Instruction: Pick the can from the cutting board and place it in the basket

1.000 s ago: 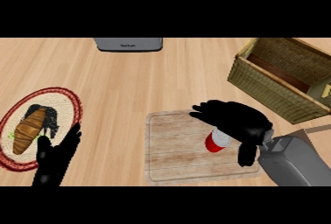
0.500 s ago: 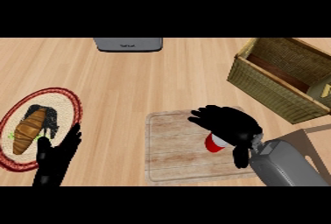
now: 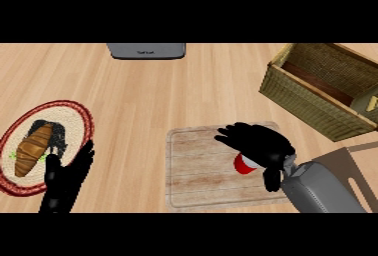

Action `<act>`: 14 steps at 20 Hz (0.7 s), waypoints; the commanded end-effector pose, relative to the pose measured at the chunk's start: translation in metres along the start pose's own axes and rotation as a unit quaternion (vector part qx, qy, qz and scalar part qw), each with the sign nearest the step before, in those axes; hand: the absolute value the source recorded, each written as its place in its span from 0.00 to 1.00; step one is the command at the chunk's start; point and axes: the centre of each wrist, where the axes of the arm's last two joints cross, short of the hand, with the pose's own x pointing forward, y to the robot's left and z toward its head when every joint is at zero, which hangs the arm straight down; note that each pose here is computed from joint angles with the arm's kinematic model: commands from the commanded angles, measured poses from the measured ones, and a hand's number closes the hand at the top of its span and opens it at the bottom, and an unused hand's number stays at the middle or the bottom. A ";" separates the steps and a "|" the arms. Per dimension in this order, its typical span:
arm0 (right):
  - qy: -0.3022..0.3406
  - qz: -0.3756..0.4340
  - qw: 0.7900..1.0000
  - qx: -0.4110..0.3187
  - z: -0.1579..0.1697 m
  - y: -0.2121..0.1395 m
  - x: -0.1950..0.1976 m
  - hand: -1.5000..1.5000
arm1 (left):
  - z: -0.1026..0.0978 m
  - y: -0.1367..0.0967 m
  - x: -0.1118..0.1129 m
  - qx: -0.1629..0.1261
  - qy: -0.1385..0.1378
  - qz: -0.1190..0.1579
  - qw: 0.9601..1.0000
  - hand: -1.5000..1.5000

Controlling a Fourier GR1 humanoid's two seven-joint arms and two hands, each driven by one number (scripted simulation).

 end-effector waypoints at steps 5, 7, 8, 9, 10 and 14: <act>-0.037 0.057 0.997 -0.021 -0.002 -0.001 -0.020 1.00 | -0.012 0.013 -0.008 -0.002 0.030 0.001 1.000 0.50; -0.035 0.077 0.996 -0.029 -0.009 -0.007 -0.006 1.00 | -0.009 0.004 -0.023 -0.002 0.036 0.005 0.999 0.50; -0.037 0.080 0.996 -0.033 -0.014 0.001 -0.017 1.00 | -0.007 0.017 -0.009 0.004 0.039 0.000 0.999 0.50; -0.041 0.078 0.995 -0.041 -0.004 0.017 0.004 1.00 | -0.004 -0.004 -0.023 -0.001 0.036 -0.001 0.999 0.50; -0.036 0.082 0.995 -0.035 -0.010 0.020 -0.018 1.00 | 0.004 -0.001 -0.007 -0.001 0.036 0.005 0.999 0.50; -0.041 0.078 0.995 -0.045 -0.018 0.022 -0.003 1.00 | 0.011 0.000 -0.014 -0.007 0.033 0.002 0.999 0.50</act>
